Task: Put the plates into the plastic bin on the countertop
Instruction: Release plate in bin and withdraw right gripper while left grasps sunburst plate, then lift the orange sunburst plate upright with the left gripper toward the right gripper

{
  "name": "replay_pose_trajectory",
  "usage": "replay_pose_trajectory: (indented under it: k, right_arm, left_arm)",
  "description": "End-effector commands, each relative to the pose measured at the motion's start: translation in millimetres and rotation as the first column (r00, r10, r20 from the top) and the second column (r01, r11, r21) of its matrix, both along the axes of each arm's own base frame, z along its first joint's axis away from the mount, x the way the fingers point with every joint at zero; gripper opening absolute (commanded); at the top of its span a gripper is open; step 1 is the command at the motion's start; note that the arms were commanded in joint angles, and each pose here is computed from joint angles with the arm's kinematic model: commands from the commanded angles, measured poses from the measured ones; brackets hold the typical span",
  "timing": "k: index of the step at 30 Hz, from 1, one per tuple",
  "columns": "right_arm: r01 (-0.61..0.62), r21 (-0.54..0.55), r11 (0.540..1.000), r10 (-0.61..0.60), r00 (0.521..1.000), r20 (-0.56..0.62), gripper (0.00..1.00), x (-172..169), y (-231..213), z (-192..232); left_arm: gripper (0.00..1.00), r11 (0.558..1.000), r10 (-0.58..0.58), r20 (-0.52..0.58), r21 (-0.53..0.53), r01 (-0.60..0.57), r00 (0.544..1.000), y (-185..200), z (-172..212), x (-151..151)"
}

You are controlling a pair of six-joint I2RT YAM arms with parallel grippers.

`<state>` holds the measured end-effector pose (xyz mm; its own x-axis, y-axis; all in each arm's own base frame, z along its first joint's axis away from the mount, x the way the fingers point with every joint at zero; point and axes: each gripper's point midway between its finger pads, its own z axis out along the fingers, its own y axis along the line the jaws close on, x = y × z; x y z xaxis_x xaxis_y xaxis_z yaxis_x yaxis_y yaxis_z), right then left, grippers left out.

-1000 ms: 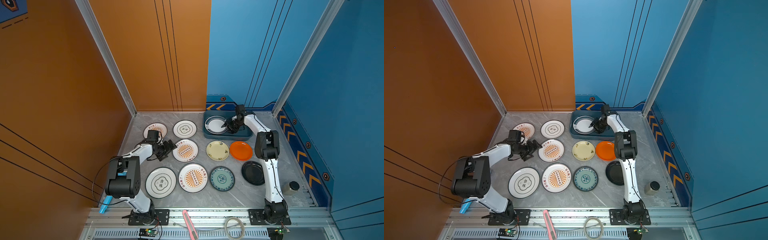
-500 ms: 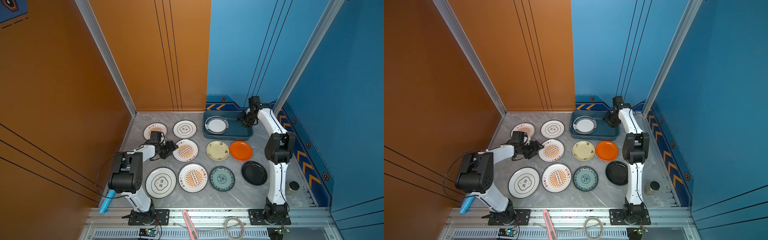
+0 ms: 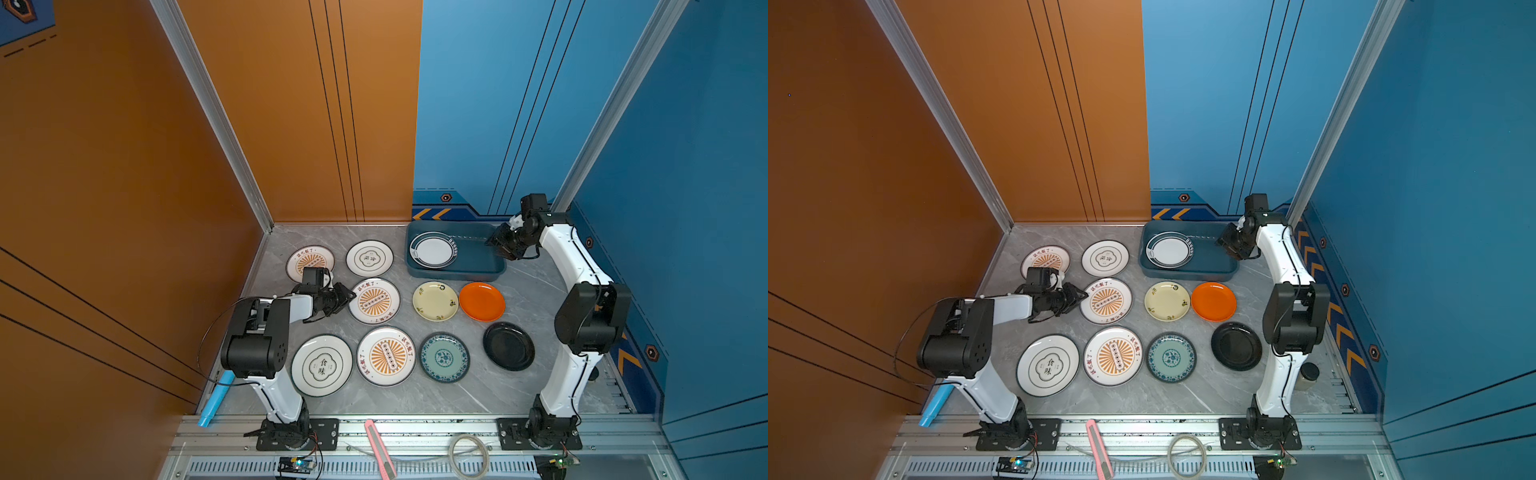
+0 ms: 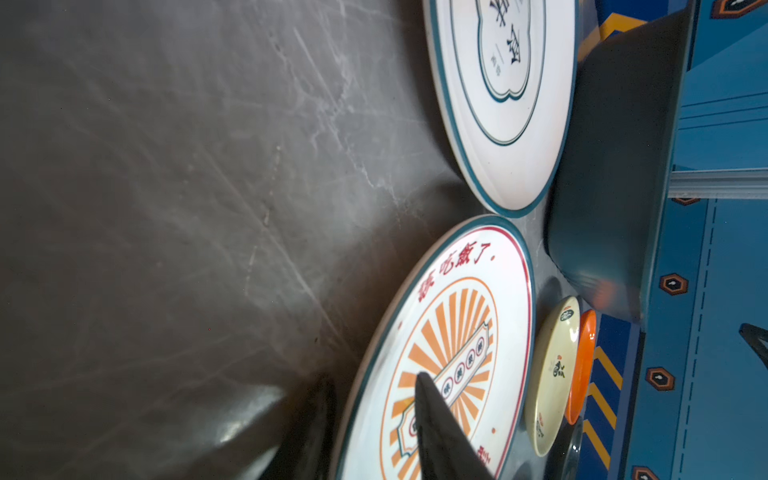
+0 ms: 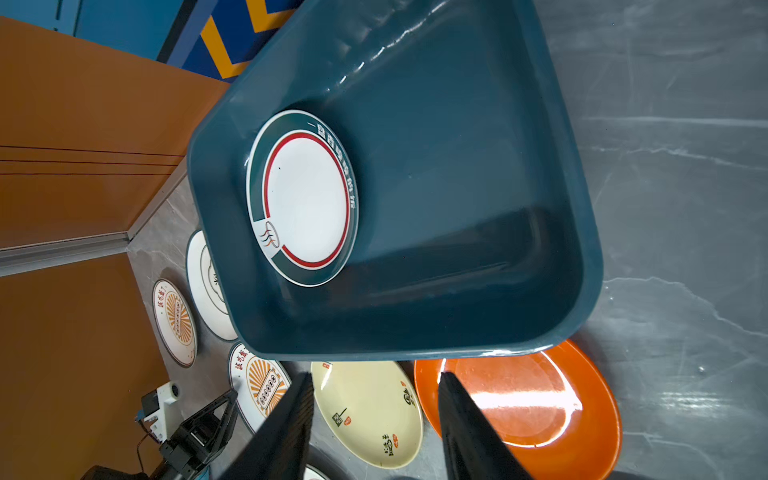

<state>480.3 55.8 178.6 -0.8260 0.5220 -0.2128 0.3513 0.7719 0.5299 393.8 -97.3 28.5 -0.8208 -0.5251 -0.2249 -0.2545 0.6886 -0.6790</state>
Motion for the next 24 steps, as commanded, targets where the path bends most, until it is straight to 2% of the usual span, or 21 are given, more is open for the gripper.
replay_pose_trajectory:
  k: [1,5,10,17,24]
  right_arm:
    - [-0.025,0.010,1.000,0.024,0.997,0.076,0.51,-1,4,23]
    - [-0.026,0.018,1.000,0.024,0.998,0.066,0.51,-6,5,19]
    - [-0.049,0.035,0.998,0.045,0.995,0.085,0.51,-8,14,27]
    - [-0.113,0.056,0.992,0.107,0.989,0.097,0.51,-15,37,28]
    - [-0.224,0.119,0.967,0.207,0.969,0.137,0.52,-24,77,33]
  left_arm:
    - [0.26,0.998,-0.029,-0.223,0.043,0.040,0.974,0,-52,-51]
    - [0.11,0.997,-0.051,-0.230,0.039,0.061,0.972,-1,-52,-55]
    - [0.01,0.995,-0.066,-0.230,0.055,0.081,0.971,0,-46,-58]
    - [0.00,0.996,-0.056,-0.196,0.064,0.069,0.979,8,-22,-54]
    - [0.00,0.999,-0.008,-0.129,0.049,0.014,0.992,20,23,-41]
